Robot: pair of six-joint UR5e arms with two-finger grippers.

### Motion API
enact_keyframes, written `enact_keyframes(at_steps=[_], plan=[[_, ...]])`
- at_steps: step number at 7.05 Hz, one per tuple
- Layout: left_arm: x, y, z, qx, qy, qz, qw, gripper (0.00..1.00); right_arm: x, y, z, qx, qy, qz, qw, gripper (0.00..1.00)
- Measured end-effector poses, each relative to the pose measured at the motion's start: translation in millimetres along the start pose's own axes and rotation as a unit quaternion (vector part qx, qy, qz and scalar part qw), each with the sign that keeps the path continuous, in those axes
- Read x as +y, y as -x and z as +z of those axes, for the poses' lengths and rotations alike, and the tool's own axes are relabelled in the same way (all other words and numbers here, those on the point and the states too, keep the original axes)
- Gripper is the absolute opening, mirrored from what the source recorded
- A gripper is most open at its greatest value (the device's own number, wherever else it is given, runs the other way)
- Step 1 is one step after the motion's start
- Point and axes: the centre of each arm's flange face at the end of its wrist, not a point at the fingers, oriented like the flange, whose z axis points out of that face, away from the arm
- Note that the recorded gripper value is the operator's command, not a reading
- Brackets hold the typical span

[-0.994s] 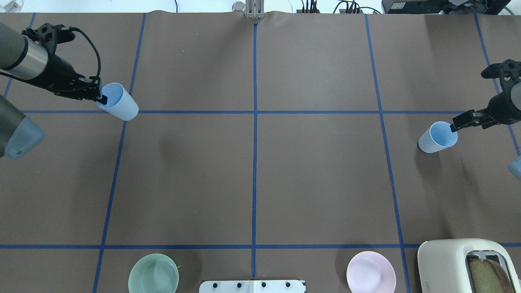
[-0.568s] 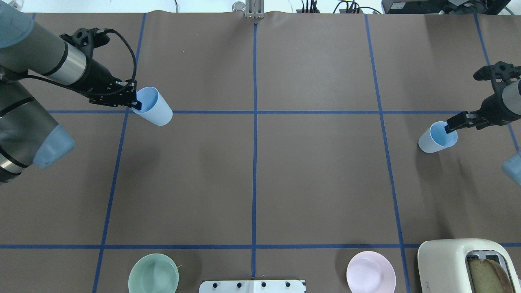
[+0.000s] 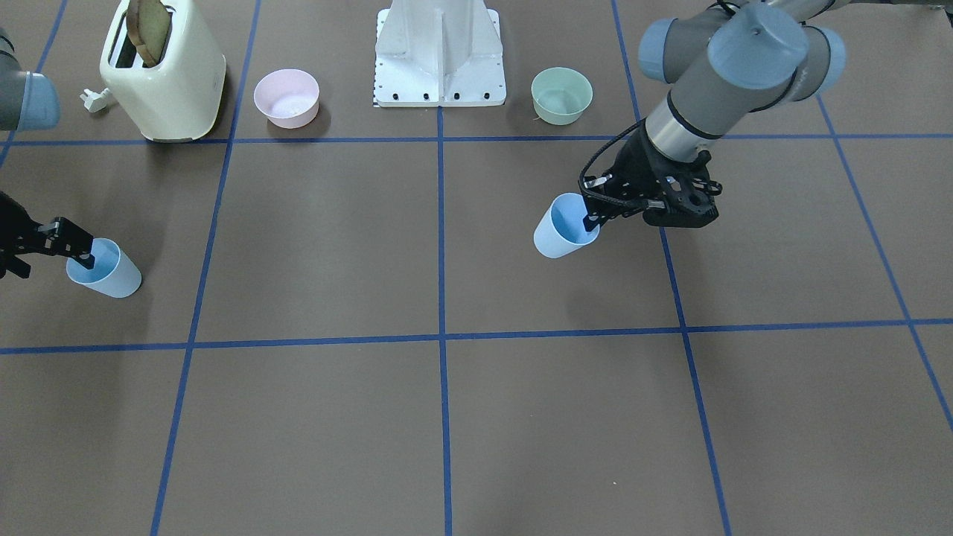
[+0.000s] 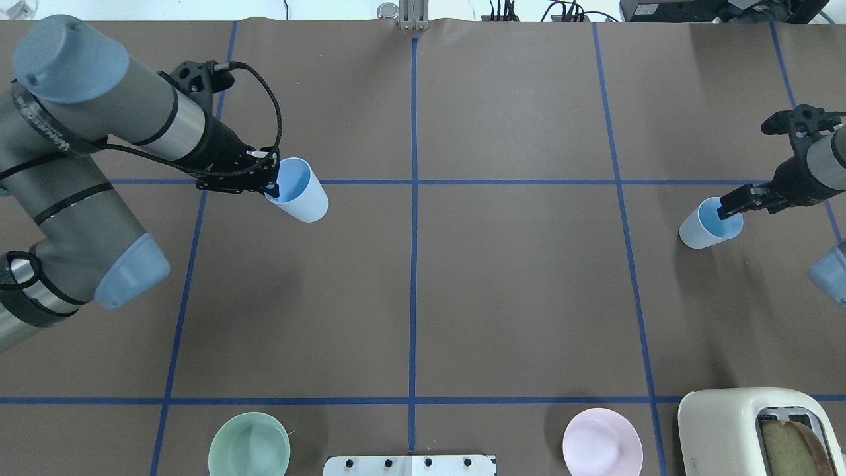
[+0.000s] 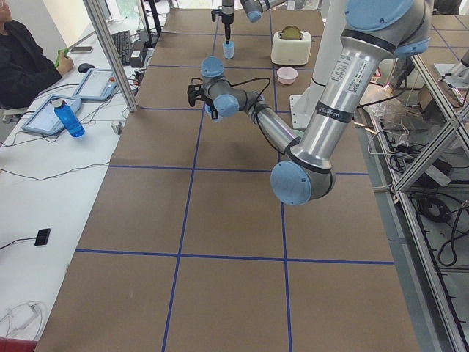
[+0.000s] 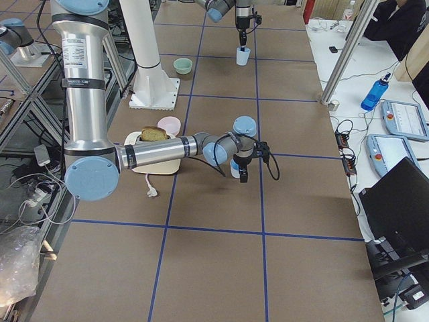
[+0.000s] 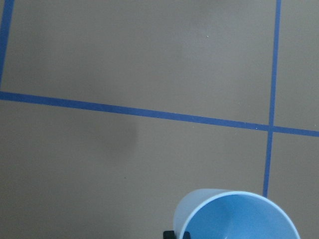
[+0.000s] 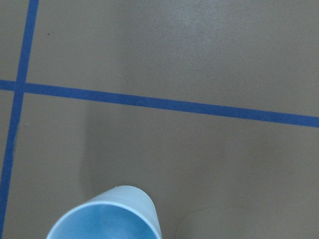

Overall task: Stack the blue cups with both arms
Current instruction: 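Carry the cup with the left gripper toward table center while right gripper lifts its cup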

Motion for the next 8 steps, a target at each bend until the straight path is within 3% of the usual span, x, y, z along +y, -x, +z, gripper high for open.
enact_keyframes(at_steps=[3,4,5,6,7,8], plan=[[19.5,-41.2,13.3,-0.011,-0.003,-0.004,0.9999,0.0,1.0,1.9,2.2,0.001,0.002,-0.002,1.0,0.98],[20.6,-43.8,14.5,-0.012,-0.003,-0.004,0.9999,0.0,2.2,3.6,3.9,0.0,0.004,-0.004,1.0,0.89],[20.9,-44.5,15.1,-0.012,-0.003,-0.004,0.9999,0.0,3.9,6.2,6.6,0.0,0.007,-0.007,1.0,0.61],[20.9,-45.0,15.2,-0.013,-0.003,-0.004,0.9999,0.0,5.6,9.2,9.5,-0.001,0.01,-0.01,0.9999,0.19],[21.1,-45.4,15.2,-0.012,-0.003,-0.004,0.9999,0.0,6.5,10.9,11.2,-0.001,0.011,-0.011,0.9999,0.0],[21.4,-46.1,15.1,-0.012,-0.003,-0.003,0.9999,0.0,6.9,11.3,12.7,0.0,0.013,-0.006,0.9999,0.0]])
